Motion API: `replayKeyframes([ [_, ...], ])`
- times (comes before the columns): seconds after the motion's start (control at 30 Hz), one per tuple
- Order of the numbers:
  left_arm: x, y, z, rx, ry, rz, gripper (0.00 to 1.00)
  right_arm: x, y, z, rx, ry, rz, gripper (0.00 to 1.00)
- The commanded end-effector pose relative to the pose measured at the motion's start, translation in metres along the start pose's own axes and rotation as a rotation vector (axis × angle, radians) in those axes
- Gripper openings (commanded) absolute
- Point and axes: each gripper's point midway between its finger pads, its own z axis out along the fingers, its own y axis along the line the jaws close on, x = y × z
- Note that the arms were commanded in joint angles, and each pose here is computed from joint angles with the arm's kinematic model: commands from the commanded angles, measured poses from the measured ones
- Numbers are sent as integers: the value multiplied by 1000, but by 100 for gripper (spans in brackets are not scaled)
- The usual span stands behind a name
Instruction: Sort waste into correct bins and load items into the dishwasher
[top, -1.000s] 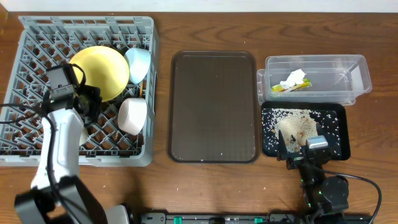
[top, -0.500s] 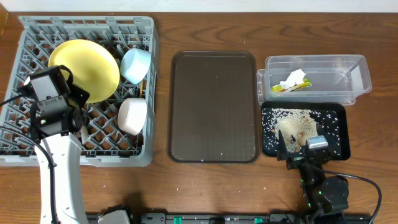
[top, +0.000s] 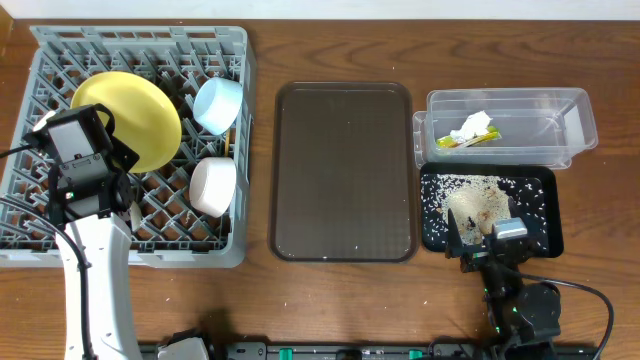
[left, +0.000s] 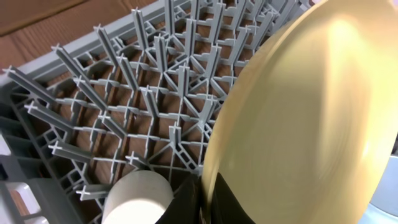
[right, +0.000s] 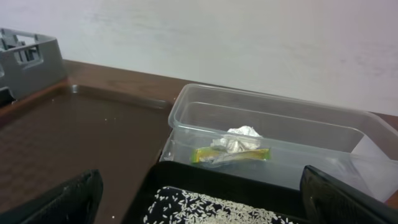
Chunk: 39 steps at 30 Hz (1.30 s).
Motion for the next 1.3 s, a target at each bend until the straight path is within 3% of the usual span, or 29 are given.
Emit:
replayKeyframes([
  [0.0, -7, 7, -1, -40, -36, 49, 8, 1, -2, 0, 7, 1, 12, 99],
  [1.27, -12, 4, 20, -125, -69, 321, 8, 1, -2, 0, 7, 1, 12, 99],
])
